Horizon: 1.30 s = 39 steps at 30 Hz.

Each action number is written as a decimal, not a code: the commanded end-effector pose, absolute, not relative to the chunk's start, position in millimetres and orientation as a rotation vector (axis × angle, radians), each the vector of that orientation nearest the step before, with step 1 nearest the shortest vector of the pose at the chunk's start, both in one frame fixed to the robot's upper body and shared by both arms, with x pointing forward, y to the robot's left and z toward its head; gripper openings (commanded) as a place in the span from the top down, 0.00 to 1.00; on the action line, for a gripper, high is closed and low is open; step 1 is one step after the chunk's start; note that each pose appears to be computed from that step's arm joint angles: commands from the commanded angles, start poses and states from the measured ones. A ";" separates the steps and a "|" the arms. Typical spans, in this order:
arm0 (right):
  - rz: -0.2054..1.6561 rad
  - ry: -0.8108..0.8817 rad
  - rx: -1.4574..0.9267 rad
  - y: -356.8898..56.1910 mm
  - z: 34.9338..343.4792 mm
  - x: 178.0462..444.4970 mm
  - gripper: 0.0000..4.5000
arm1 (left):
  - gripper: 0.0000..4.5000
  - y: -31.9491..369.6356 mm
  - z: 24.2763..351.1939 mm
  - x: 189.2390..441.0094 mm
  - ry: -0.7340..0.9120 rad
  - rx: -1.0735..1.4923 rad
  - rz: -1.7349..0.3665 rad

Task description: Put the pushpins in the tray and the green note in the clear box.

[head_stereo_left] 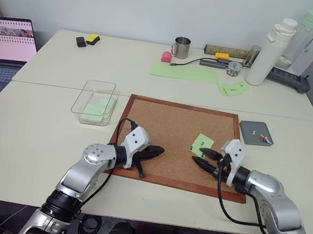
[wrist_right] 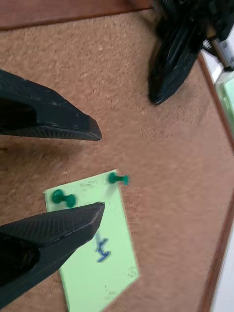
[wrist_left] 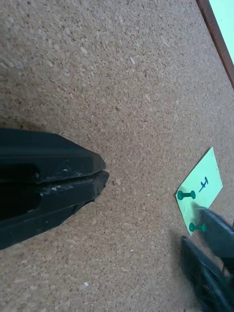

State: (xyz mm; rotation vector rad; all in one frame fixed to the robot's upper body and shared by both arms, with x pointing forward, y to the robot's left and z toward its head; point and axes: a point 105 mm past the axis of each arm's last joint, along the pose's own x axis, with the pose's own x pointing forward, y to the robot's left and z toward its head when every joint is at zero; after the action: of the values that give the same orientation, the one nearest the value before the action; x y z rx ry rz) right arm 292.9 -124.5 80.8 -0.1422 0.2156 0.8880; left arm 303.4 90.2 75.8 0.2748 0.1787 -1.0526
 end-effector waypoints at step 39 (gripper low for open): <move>0.772 0.000 -0.022 -148.8 147.0 301.0 0.98 | 1.00 88.4 61.4 294.6 0.226 0.264 -1.057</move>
State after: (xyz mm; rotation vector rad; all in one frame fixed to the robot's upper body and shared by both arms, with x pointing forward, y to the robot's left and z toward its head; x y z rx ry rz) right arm 298.8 -143.4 131.1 -0.0435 0.0519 0.7992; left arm 299.1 88.6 74.6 0.2694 0.1713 -1.0460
